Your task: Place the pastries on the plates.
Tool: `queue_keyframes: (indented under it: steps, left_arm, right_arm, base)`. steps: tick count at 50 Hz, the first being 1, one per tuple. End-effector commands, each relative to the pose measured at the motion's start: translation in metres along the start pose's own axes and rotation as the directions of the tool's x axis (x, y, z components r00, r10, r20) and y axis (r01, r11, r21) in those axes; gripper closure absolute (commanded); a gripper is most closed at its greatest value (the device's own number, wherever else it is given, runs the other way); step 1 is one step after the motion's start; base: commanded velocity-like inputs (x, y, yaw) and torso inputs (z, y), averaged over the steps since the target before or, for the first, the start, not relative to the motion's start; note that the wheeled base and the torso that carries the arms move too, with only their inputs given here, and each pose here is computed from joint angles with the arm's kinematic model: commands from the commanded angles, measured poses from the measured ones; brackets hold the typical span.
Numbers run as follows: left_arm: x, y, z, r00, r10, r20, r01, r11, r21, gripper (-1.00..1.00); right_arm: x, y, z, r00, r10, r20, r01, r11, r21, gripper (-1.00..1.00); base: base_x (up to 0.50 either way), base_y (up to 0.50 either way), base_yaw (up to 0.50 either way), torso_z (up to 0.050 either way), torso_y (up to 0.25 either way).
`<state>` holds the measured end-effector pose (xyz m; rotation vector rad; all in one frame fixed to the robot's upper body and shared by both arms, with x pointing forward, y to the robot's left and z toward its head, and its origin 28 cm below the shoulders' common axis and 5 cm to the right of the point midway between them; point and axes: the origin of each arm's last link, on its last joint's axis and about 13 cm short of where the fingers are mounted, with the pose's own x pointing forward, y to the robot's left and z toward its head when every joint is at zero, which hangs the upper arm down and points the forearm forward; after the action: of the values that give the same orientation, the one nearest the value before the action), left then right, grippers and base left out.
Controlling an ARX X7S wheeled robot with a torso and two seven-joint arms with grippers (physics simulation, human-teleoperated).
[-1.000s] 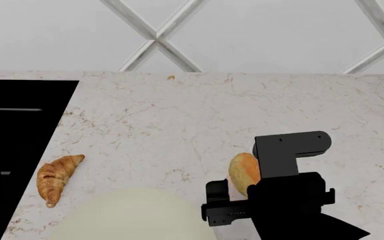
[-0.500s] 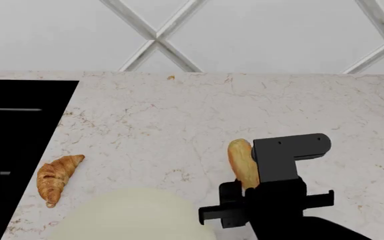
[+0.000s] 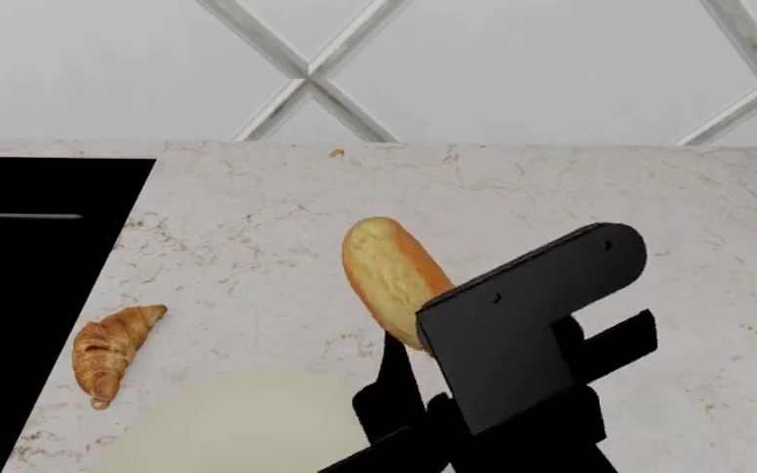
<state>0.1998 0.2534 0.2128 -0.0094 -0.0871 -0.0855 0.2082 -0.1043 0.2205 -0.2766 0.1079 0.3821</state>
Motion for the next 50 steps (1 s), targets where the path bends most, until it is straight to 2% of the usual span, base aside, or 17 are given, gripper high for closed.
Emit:
queue_keyframes:
  steps: [1,4,9,11,15,22,50]
  left_arm:
    - [0.002,-0.003,0.000,1.000,-0.002,0.005,0.002,1.000,-0.007,-1.00]
    - [0.002,-0.003,-0.001,1.000,0.001,0.005,-0.001,1.000,-0.010,-1.00]
    - [0.000,-0.003,-0.002,1.000,0.004,0.003,-0.004,1.000,-0.015,-1.00]
    - [-0.001,-0.002,-0.002,1.000,0.005,0.002,-0.005,1.000,-0.016,-1.00]
    - [-0.001,-0.002,-0.002,1.000,0.007,-0.003,-0.007,1.000,-0.018,-1.00]
    - [-0.002,-0.001,-0.002,1.000,0.010,-0.006,-0.010,1.000,-0.020,-1.00]
    - [-0.006,0.003,-0.003,1.000,0.008,-0.016,-0.008,1.000,-0.026,-1.00]
  right_arm:
    - [-0.015,0.019,-0.006,0.992,0.117,0.042,-0.107,0.975,-0.197,1.00]
    - [-0.015,0.023,-0.010,0.989,0.143,0.035,-0.131,0.964,-0.231,1.00]
    - [-0.015,0.030,-0.015,0.982,0.190,0.013,-0.182,0.954,-0.237,1.00]
    - [-0.016,0.034,-0.018,0.977,0.212,0.003,-0.205,0.951,-0.232,1.00]
    - [-0.018,0.039,-0.019,0.966,0.257,-0.020,-0.257,0.951,-0.172,1.00]
    - [-0.015,0.047,-0.029,0.954,0.295,-0.057,-0.300,0.940,-0.160,1.00]
    - [-0.004,0.058,-0.057,0.937,0.304,-0.171,-0.323,0.941,-0.099,1.00]
  base:
    - [0.00,0.00,0.00,0.000,0.000]
    - [0.00,0.00,0.00,0.000,0.000]
    - [0.00,0.00,0.00,0.000,0.000]
    - [0.00,0.00,0.00,0.000,0.000]
    - [0.00,0.00,0.00,0.000,0.000]
    - [0.00,0.00,0.00,0.000,0.000]
    - [0.00,0.00,0.00,0.000,0.000]
